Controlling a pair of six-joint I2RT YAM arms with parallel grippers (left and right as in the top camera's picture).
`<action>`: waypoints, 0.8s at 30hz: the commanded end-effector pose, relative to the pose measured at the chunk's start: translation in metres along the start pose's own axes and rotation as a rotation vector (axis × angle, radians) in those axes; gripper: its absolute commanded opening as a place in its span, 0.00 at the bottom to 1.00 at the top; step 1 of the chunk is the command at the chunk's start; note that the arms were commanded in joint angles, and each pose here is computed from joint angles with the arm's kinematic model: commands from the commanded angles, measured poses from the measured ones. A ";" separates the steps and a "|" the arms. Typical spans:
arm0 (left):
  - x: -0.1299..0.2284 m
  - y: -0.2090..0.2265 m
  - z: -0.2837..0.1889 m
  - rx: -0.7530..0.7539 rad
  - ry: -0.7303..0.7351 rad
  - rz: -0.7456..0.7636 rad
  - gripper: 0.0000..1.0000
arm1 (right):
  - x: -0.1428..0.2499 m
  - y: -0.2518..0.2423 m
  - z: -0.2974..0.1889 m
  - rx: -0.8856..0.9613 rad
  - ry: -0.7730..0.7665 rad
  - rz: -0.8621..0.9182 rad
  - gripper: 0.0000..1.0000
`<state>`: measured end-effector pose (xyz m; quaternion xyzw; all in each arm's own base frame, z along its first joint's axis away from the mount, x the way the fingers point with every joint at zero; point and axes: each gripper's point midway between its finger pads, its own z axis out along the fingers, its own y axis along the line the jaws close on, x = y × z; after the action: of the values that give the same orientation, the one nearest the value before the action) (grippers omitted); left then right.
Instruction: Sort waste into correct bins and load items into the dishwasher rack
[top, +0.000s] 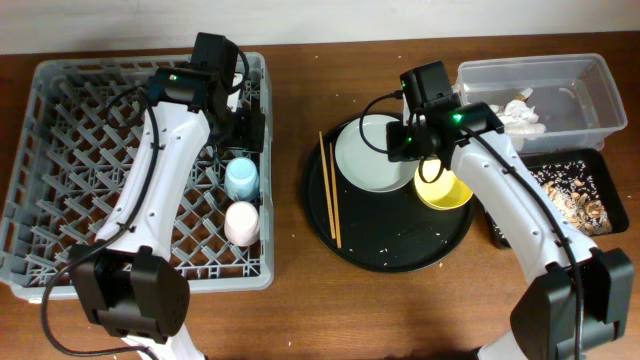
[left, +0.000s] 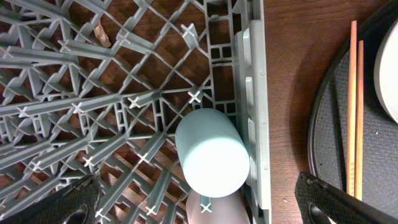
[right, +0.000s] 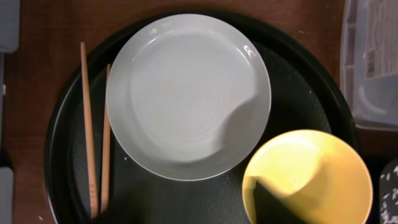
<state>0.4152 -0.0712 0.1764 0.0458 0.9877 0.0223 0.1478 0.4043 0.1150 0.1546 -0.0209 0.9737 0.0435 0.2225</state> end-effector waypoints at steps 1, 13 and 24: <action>-0.005 0.000 -0.006 -0.002 -0.021 0.005 0.99 | 0.000 -0.001 -0.001 0.026 -0.006 -0.008 0.24; -0.005 0.000 -0.006 -0.002 -0.021 0.005 0.99 | 0.011 -0.002 -0.001 0.026 0.038 -0.006 0.97; -0.017 -0.002 -0.006 0.005 -0.071 0.001 0.99 | -0.021 0.022 -0.032 -0.099 -0.046 0.001 0.97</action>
<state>0.4261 -0.0735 0.1802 0.0445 0.9841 0.0185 0.1712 0.4064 0.1303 0.1790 -0.0319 0.9693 0.0859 0.2281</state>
